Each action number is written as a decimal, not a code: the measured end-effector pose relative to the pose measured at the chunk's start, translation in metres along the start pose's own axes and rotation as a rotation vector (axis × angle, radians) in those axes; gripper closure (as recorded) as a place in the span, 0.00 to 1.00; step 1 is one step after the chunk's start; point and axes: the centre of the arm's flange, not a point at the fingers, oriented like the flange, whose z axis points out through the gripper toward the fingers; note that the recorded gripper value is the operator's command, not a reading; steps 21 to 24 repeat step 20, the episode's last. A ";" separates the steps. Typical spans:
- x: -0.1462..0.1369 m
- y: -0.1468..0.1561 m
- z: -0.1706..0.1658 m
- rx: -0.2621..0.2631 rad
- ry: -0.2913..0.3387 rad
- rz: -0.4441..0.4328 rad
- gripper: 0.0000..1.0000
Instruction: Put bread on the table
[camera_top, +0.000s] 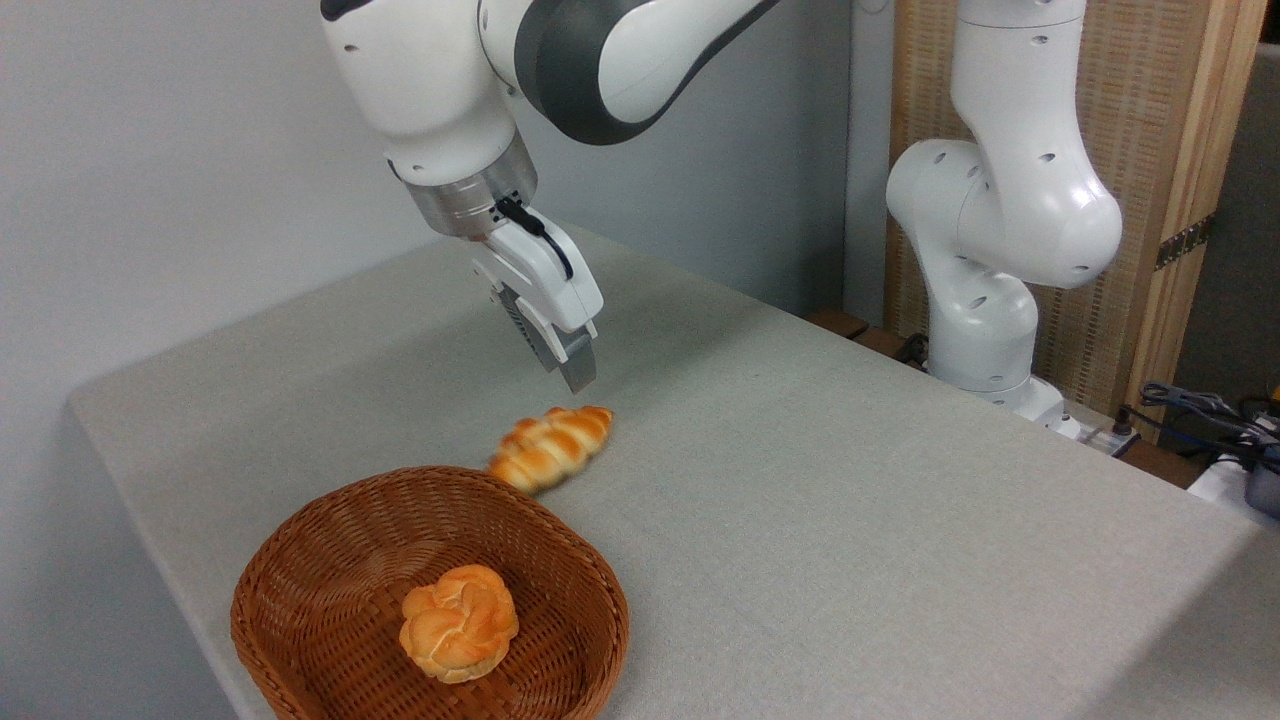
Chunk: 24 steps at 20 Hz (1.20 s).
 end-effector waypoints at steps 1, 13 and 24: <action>0.001 0.000 -0.004 0.012 0.013 0.001 0.00; 0.002 -0.016 -0.055 0.231 0.180 -0.004 0.00; 0.001 -0.022 -0.062 0.297 0.194 -0.002 0.00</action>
